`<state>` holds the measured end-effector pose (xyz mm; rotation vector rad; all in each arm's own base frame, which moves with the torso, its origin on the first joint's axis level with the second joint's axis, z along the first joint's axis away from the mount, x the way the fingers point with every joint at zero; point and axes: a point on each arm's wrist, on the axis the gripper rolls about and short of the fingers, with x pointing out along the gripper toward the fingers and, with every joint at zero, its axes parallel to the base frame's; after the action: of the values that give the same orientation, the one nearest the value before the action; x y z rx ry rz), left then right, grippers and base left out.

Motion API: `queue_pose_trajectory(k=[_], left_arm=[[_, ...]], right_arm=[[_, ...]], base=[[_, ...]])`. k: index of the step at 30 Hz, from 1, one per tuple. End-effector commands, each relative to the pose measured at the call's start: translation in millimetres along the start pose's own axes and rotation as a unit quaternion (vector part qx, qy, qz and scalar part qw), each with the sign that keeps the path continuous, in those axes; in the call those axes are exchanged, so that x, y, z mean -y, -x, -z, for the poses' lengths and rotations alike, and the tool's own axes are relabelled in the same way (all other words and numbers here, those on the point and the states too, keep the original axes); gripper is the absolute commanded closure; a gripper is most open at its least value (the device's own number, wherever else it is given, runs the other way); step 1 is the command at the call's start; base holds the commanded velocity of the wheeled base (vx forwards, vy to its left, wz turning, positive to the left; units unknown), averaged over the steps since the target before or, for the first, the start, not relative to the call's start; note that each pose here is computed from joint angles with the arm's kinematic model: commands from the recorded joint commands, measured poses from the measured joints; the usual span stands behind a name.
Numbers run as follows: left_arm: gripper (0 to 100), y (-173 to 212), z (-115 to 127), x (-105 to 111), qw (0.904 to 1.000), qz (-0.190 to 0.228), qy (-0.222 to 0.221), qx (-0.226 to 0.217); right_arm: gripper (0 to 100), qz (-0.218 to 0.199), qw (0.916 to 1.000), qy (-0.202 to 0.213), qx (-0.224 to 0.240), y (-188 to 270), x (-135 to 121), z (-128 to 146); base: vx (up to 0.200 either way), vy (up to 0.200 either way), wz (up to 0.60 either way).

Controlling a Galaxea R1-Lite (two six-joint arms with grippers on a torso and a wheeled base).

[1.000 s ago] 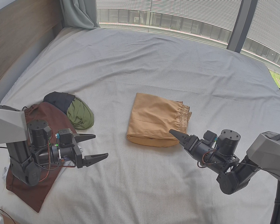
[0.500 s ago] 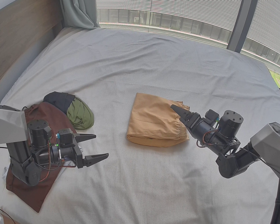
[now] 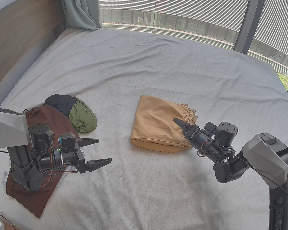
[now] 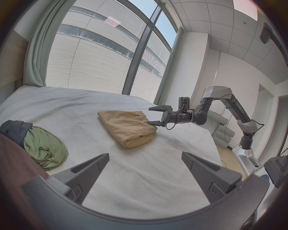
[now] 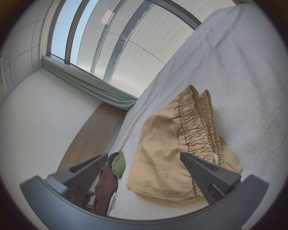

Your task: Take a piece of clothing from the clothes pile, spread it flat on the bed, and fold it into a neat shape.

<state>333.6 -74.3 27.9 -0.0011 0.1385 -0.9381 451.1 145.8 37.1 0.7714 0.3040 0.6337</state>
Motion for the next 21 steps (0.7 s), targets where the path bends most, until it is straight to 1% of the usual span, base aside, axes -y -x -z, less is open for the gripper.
queue_pose_trajectory(k=[1,7,11,16,17,19,21], left_arm=[[0,0,2,0,1.0,0.001,0.002,-0.002],[0,-1,2,1,1.0,0.002,0.002,-0.002],[0,-2,1,2,1.0,0.005,0.001,-0.001],[0,-1,-10,8,0.9999,0.011,-0.008,0.008],[0,-1,-10,8,0.9999,0.011,-0.008,0.008],[0,3,-16,14,0.9998,0.014,-0.012,0.011],[0,4,-19,21,0.9996,0.022,-0.014,0.011]], right_arm=[[0,0.015,0.9998,-0.007,-0.008,-2,18,10],[0,0.014,0.9998,-0.007,-0.008,-1,16,11],[0,0.004,1.0,-0.007,-0.004,1,2,7],[0,-0.031,0.9995,-0.002,0.01,18,-42,-7],[0,-0.031,0.9995,-0.002,0.01,18,-42,-7],[0,-0.049,0.9987,0.005,0.012,36,-70,-11],[0,-0.061,0.998,0.011,0.01,51,-89,-10]], base=[[0.0,0.0,0.0],[0.0,0.0,0.0],[0.0,0.0,0.0],[0.0,0.0,0.0],[0.0,0.0,0.0],[0.0,0.0,0.0],[0.0,0.0,0.0]])
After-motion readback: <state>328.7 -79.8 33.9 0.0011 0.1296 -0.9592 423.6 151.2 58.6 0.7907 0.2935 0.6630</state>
